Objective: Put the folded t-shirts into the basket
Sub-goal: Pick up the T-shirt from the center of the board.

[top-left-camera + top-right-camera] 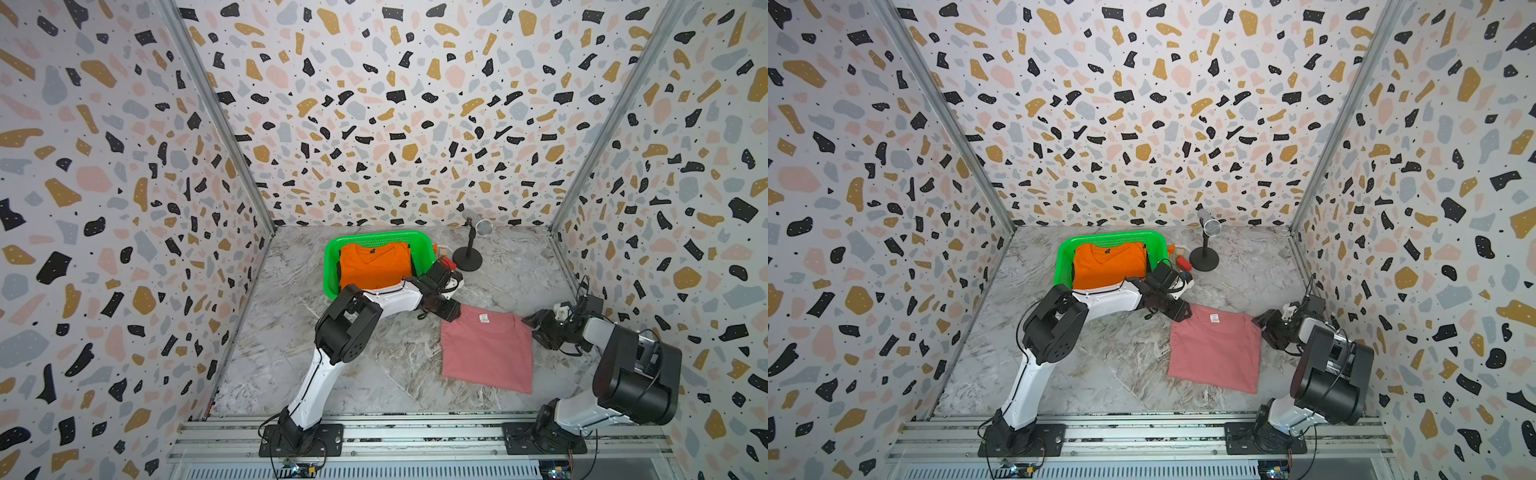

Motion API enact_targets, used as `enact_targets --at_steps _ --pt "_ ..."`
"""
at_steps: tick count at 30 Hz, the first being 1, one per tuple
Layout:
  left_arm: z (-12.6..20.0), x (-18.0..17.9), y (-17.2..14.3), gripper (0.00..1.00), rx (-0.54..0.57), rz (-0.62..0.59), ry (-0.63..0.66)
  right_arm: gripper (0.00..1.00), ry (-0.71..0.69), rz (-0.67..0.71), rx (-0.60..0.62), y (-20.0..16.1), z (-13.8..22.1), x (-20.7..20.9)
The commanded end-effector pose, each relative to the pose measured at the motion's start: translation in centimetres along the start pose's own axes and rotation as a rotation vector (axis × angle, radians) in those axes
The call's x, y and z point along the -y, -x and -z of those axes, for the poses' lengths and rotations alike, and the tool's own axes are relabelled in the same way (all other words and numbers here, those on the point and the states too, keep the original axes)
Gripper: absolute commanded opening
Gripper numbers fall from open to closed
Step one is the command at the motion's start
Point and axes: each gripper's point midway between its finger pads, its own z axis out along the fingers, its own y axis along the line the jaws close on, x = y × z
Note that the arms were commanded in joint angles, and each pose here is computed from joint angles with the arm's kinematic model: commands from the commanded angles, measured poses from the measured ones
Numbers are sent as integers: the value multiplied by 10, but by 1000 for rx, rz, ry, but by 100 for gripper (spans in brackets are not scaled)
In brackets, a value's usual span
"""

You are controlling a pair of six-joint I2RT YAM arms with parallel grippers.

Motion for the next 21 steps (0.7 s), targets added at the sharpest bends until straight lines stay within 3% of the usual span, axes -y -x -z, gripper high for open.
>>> enact_targets --at_steps 1,6,10,16,21 --pt "-12 1 -9 43 -30 25 -30 58 -33 -37 -37 -11 -3 15" --pt "-10 4 -8 16 -22 12 -51 59 14 -53 -51 -9 -6 14" --pt "-2 18 -4 1 -11 -27 -124 60 -4 -50 -37 -8 -5 19" --pt "23 47 -1 0 20 -130 -248 61 4 -28 -25 -6 -1 15" --pt "47 52 -17 0 -17 -231 -245 62 -114 40 21 -1 18 17"
